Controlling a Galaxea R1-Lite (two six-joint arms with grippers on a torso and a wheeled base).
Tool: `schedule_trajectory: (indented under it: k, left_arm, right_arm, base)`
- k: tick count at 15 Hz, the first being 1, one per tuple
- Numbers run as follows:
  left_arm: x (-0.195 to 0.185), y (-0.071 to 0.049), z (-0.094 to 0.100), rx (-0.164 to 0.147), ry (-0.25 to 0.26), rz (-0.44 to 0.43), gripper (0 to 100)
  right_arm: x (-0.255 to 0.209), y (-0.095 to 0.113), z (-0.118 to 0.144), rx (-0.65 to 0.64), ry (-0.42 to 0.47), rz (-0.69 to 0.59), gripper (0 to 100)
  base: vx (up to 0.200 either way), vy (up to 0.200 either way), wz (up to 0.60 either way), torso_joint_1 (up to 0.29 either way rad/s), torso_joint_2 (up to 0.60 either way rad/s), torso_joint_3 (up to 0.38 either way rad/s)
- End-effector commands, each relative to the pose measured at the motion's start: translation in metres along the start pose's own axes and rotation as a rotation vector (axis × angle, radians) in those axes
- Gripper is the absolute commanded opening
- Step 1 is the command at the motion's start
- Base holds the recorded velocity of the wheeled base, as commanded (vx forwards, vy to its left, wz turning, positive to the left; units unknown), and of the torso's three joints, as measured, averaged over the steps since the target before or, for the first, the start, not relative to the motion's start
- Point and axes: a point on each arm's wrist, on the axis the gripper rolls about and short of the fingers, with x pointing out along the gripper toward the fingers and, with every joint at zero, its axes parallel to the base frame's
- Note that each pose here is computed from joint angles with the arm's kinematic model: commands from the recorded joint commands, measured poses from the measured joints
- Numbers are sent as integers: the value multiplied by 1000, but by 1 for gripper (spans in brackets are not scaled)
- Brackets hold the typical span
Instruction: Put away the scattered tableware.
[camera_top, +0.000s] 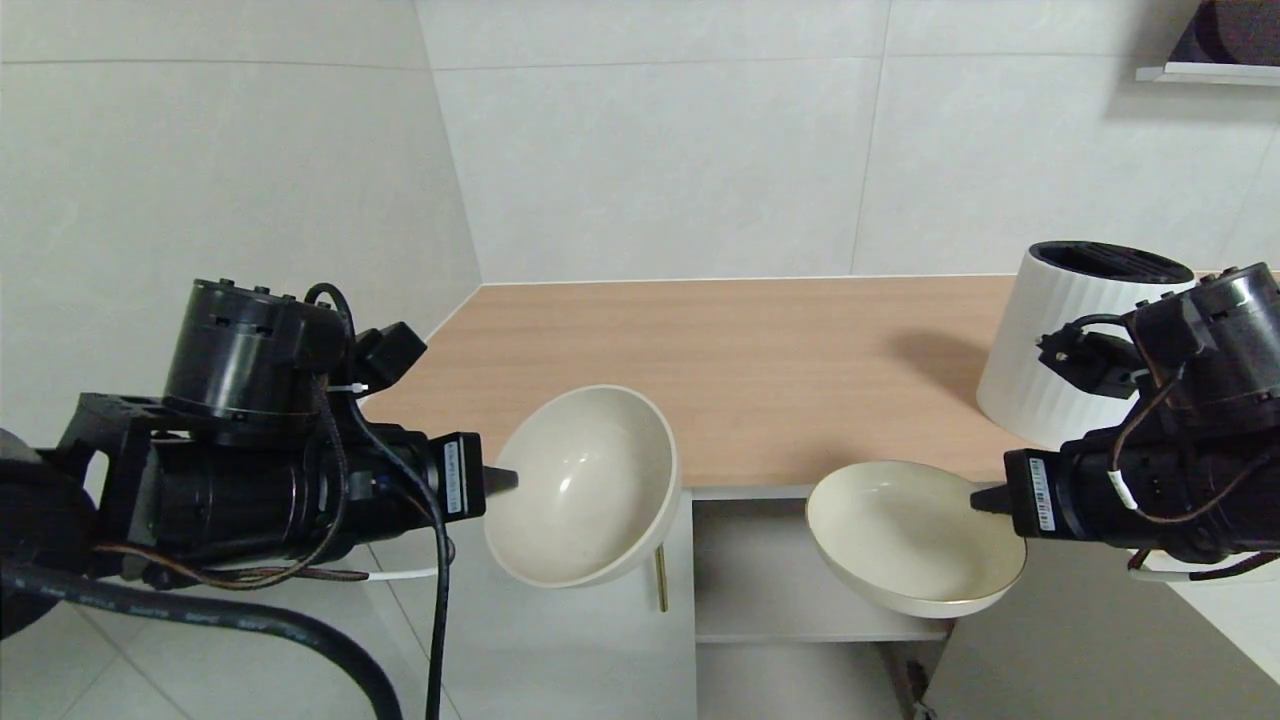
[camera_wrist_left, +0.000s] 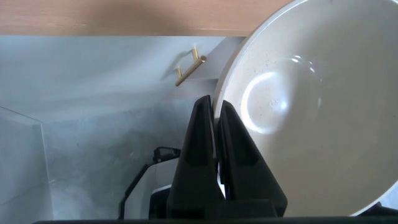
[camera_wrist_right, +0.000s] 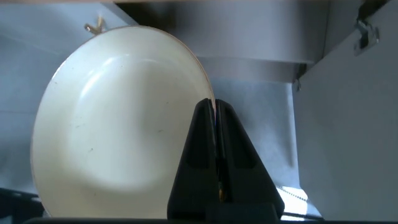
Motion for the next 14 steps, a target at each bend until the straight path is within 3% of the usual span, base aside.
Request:
schedule_trajectory:
  k: [1,8,14]
  left_arm:
    - [3,1,-1,-1,8,4,0]
    - [3,1,-1,-2,12,7,0]
    - [4,1,-1,-2,13,8,0]
  right_arm:
    - [5,-1,-4,-1,2,-2,0]
    - [9,-1,-4,-3,-7,-11,0]
    - [9,-1,-4,-3,-7,-11,0]
  base:
    - [0,0,0,0,0,0]
    - [0,0,0,-13,30,16]
    - [0,0,0,-179,437,249]
